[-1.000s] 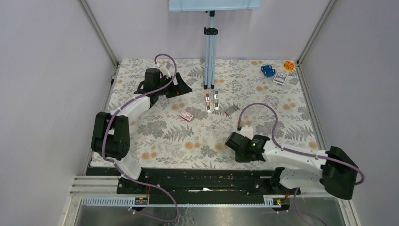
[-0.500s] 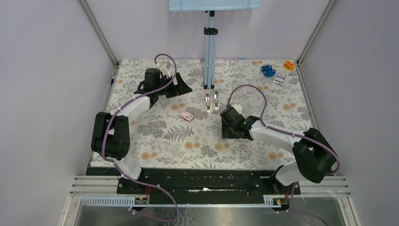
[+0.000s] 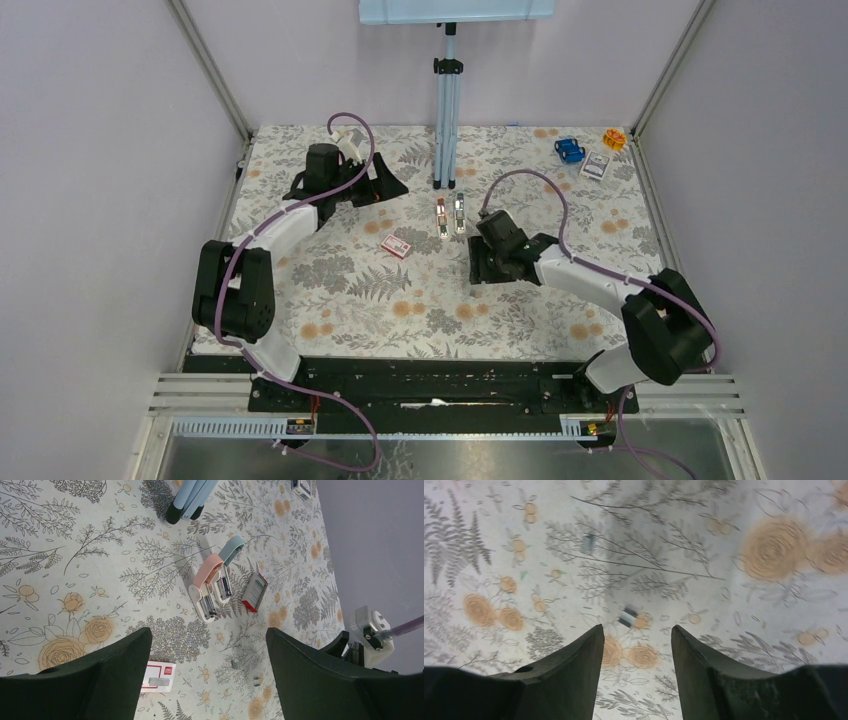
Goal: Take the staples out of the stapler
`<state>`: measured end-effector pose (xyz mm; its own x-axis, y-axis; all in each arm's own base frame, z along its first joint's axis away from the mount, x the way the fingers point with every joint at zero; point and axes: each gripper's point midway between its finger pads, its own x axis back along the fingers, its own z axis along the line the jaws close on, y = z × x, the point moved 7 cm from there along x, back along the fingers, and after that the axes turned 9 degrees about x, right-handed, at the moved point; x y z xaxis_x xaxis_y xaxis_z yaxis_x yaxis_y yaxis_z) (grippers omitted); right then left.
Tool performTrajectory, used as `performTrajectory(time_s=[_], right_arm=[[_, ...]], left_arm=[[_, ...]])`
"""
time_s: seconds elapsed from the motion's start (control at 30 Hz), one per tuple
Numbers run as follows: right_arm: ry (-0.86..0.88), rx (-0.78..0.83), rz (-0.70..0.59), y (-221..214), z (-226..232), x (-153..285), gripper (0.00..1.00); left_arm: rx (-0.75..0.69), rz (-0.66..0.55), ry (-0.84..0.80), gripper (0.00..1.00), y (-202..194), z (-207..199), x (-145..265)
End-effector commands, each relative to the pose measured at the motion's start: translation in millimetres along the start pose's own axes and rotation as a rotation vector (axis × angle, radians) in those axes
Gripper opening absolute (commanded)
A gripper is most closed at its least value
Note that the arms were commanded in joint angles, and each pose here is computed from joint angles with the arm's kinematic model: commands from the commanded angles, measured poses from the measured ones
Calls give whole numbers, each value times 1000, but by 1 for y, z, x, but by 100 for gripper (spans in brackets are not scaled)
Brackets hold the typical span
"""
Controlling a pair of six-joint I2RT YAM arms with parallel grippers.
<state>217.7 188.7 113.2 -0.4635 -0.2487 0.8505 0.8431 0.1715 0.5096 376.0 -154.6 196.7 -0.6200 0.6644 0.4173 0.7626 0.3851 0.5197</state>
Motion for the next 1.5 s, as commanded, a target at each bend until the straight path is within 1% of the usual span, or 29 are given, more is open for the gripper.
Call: performTrajectory(time_s=[0.0, 0.07, 0.13, 0.23, 0.3, 0.37, 0.43, 0.53, 0.7, 0.93, 1.03, 1.17, 1.27, 1.47], right_arm=[[133, 114, 9, 24, 20, 0, 59], [125, 135, 15, 27, 20, -2, 59], [75, 130, -3, 33, 17, -2, 62], [-38, 72, -39, 50, 5, -2, 65], [-77, 20, -42, 64, -3, -5, 65], [-93, 7, -35, 77, -7, -10, 62], [-99, 20, -31, 86, -6, -13, 60], [-133, 30, -21, 91, -10, -19, 60], [-183, 3, -33, 102, -32, -28, 63], [-231, 25, -56, 144, -49, -49, 61], [-246, 25, -33, 155, -57, -64, 62], [-270, 25, 22, 156, -68, -85, 62], [-282, 14, 60, 149, -76, -97, 62], [-244, 8, 123, 128, -77, -106, 61]], left_arm=[[-66, -56, -69, 88, 16, -21, 11], [-69, -57, -67, 88, 16, -21, 12], [-73, -60, -66, 88, 17, -22, 13], [-76, -62, -68, 88, 17, -23, 14], [-75, -61, -69, 88, 17, -23, 14], [-76, -62, -69, 88, 17, -24, 14], [-79, -65, -69, 88, 18, -24, 15], [-85, -70, -60, 88, 18, -24, 16], [-84, -68, -68, 88, 18, -26, 17], [-82, -67, -77, 88, 17, -27, 17], [-89, -72, -77, 88, 18, -28, 19], [-90, -71, -76, 88, 17, -28, 19], [-88, -66, -77, 88, 16, -28, 18], [-89, -58, -82, 88, 14, -29, 16]])
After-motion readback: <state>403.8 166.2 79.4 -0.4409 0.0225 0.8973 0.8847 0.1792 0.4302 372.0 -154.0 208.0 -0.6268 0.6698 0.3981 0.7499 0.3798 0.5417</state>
